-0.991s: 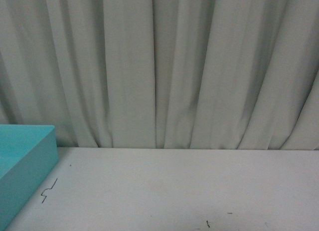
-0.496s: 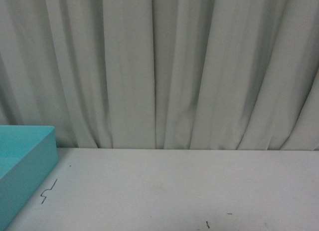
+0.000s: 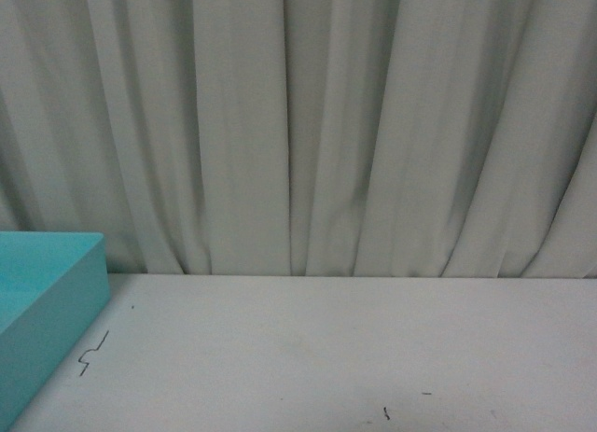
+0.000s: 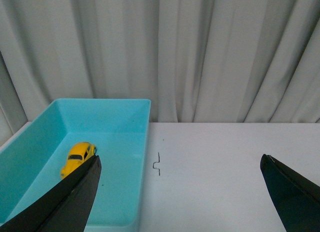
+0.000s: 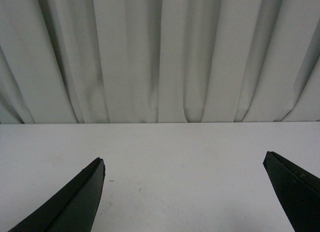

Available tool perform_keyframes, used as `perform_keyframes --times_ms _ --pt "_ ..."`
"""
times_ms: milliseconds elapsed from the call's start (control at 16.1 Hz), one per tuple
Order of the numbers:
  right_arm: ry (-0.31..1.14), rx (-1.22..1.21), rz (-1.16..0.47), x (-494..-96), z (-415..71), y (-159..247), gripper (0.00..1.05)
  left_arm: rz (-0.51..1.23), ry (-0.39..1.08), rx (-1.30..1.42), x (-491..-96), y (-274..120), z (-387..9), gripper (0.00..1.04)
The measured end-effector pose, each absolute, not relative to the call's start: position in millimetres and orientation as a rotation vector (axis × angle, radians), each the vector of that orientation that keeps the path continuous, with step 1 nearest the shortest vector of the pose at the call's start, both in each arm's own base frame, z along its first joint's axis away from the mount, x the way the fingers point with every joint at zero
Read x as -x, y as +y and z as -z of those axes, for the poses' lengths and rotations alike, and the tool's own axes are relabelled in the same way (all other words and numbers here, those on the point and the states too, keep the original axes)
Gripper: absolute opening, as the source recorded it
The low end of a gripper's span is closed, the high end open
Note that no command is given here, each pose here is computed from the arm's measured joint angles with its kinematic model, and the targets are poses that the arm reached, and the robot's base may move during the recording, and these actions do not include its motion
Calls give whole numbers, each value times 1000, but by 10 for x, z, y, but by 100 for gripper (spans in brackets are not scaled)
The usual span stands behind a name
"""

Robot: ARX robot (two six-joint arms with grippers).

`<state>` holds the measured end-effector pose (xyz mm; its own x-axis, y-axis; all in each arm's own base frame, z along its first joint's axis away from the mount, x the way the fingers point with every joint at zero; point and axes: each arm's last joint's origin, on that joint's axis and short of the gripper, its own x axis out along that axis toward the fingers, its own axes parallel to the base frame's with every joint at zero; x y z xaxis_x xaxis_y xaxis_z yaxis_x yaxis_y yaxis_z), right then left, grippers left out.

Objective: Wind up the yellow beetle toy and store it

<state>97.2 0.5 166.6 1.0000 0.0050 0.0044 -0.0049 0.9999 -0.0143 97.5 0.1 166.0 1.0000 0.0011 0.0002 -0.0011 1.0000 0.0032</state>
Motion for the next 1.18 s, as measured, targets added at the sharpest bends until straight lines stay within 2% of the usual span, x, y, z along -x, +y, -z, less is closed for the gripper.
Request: perform_keyframes --times_ms 1177 --pt "-4 14 -5 -972 -1666 5 98 -1 0 -3 -975 1 -1660 98"
